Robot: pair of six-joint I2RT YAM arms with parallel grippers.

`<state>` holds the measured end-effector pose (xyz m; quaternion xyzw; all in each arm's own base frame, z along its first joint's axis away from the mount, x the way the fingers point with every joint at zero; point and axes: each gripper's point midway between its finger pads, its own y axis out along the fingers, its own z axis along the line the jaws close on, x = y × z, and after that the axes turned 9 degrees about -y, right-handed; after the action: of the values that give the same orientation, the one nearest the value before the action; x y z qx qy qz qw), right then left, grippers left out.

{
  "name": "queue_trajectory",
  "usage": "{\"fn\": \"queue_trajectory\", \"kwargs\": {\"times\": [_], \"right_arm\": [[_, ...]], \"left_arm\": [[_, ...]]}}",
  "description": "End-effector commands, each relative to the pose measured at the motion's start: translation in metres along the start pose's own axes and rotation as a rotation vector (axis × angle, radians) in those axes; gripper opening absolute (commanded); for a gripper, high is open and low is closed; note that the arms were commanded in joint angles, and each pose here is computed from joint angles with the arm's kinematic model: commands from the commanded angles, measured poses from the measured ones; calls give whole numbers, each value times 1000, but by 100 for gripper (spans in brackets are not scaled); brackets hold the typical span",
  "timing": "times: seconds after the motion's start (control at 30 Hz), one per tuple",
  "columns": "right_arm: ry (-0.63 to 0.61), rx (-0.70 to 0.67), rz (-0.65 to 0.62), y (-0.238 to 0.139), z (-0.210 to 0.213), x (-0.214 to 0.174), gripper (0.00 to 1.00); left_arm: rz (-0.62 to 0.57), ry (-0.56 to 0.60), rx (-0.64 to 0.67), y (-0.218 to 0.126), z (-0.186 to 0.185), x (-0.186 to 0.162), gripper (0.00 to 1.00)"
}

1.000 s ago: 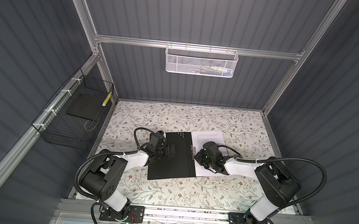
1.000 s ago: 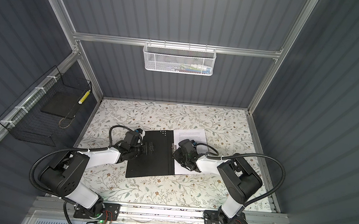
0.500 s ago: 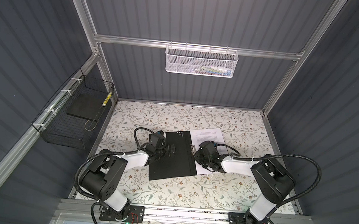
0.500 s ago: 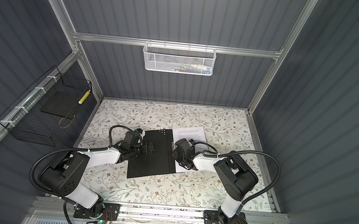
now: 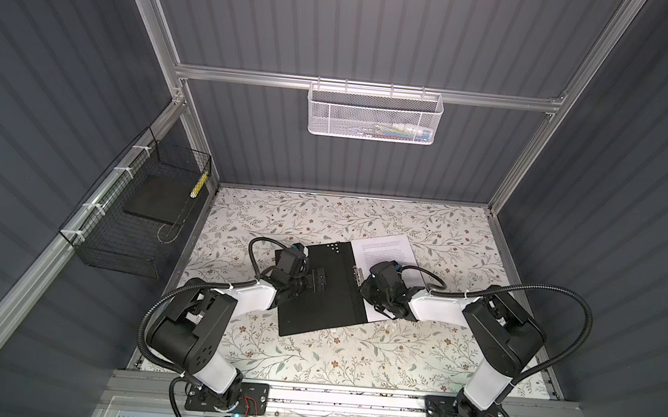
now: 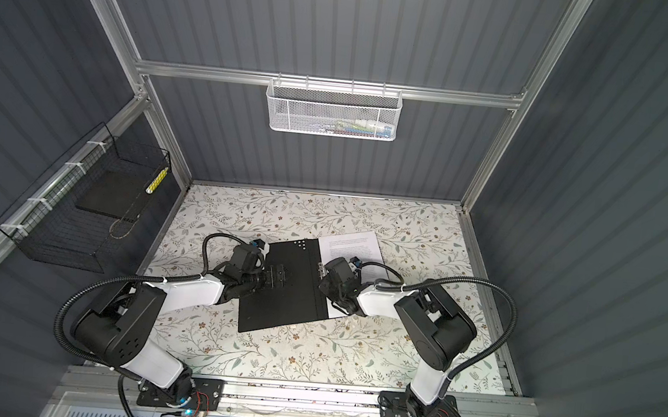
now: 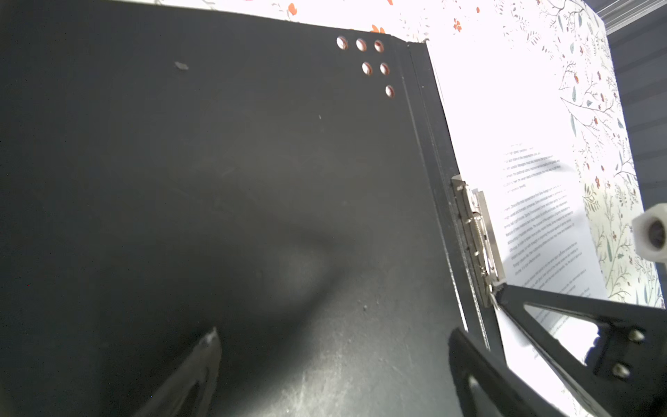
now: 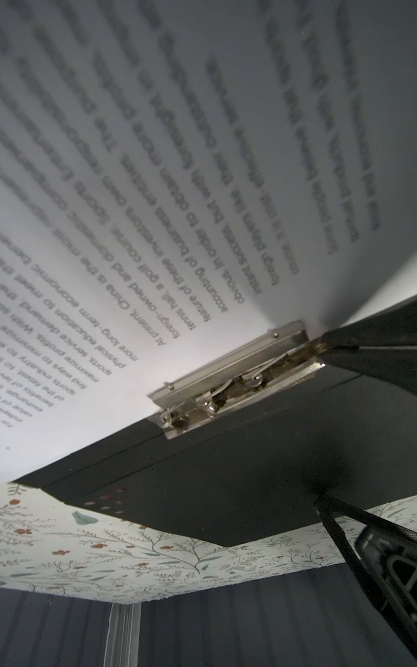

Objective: Put the files into the folder

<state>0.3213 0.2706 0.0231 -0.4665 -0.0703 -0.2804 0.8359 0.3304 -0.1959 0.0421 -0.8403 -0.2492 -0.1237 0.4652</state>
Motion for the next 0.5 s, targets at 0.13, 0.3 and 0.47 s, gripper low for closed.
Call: {"fn": "queue_trajectory", "kwargs": {"times": [0.13,0.3,0.47], "right_arm": [[-95,-150,191,-11,-56,-51,3],[-129,-50,221,-9,-31,-52,32],[-266,105,142,-35,19,-24,57]], "left_arm": [[274,-91,276,-3,81,-83,100],[271,-68,239,-2,72,-79,100],[262,-57,98,-2,40,-68,100]]}}
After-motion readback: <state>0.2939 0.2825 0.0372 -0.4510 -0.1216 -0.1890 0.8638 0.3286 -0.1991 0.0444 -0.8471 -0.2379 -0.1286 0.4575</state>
